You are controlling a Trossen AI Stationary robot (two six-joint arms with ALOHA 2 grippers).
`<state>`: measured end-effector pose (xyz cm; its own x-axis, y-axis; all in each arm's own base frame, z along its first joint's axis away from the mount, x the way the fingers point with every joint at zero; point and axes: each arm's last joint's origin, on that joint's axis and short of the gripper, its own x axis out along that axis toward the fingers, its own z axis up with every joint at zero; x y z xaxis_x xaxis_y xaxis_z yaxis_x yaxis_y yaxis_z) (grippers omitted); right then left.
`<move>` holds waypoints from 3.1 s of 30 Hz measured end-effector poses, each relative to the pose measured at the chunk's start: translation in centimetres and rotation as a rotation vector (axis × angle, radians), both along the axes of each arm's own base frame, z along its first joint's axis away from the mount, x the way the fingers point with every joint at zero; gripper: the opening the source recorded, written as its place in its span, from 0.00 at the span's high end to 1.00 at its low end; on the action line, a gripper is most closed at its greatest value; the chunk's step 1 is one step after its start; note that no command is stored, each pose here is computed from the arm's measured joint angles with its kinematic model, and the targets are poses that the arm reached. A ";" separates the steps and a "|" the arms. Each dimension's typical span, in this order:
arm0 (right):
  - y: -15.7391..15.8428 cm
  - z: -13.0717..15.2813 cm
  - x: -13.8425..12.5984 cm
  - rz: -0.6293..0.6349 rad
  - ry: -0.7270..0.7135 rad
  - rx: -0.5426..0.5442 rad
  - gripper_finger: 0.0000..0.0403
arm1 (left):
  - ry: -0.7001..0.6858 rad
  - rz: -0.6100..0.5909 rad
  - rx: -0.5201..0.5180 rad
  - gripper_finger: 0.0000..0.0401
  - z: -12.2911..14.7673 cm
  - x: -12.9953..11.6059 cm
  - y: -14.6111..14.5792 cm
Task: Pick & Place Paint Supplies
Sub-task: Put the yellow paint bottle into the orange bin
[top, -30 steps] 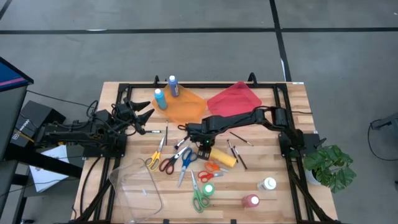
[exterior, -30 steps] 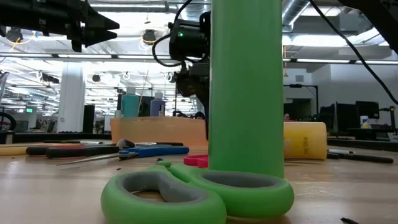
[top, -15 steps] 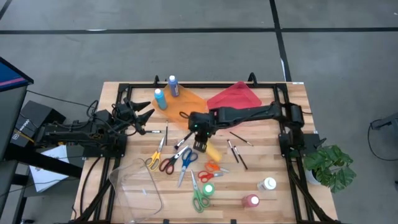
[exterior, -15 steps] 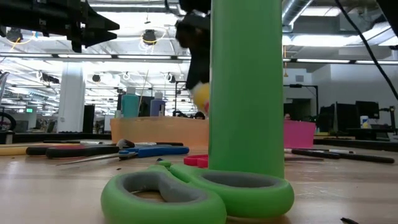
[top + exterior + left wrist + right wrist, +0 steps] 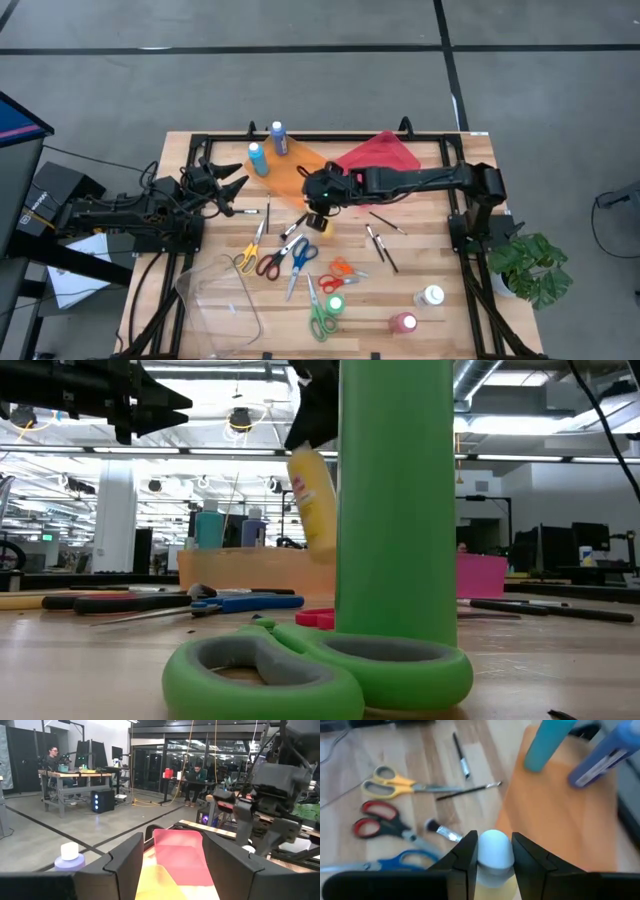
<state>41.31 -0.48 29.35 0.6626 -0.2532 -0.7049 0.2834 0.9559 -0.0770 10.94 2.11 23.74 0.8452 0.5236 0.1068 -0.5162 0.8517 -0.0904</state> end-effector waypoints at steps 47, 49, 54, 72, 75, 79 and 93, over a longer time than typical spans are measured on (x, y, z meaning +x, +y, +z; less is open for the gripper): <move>-13.4 -4.8 0.9 -0.123 -0.451 -0.367 0.78 | 0.039 0.000 -0.003 0.50 -0.4 0.0 0.0; -13.9 -5.4 1.0 -0.130 -0.437 -0.366 0.78 | 0.038 0.000 -0.003 0.50 -0.4 0.0 0.0; -14.3 -7.9 2.0 -0.132 -0.421 -0.363 0.78 | 0.038 0.001 -0.003 0.50 -0.4 0.0 0.0; -14.5 -9.4 2.7 -0.134 -0.400 -0.357 0.70 | 0.042 0.001 -0.001 0.50 -0.4 0.0 0.0; -14.3 -9.4 2.8 -0.131 -0.401 -0.357 0.62 | 0.041 0.001 -0.002 0.50 -0.4 0.0 0.0; -14.3 -9.3 2.7 -0.132 -0.401 -0.357 0.53 | 0.041 0.001 -0.002 0.50 -0.4 0.0 0.0; -14.1 -8.8 2.8 -0.115 -0.424 -0.392 0.48 | 0.042 0.001 -0.003 0.50 -0.4 0.0 0.0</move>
<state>44.16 -14.60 20.53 0.8189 -0.5285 -0.2237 0.4668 0.8402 -0.2761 10.98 2.13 23.35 0.8483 0.5248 0.0698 -0.5206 0.8509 -0.0708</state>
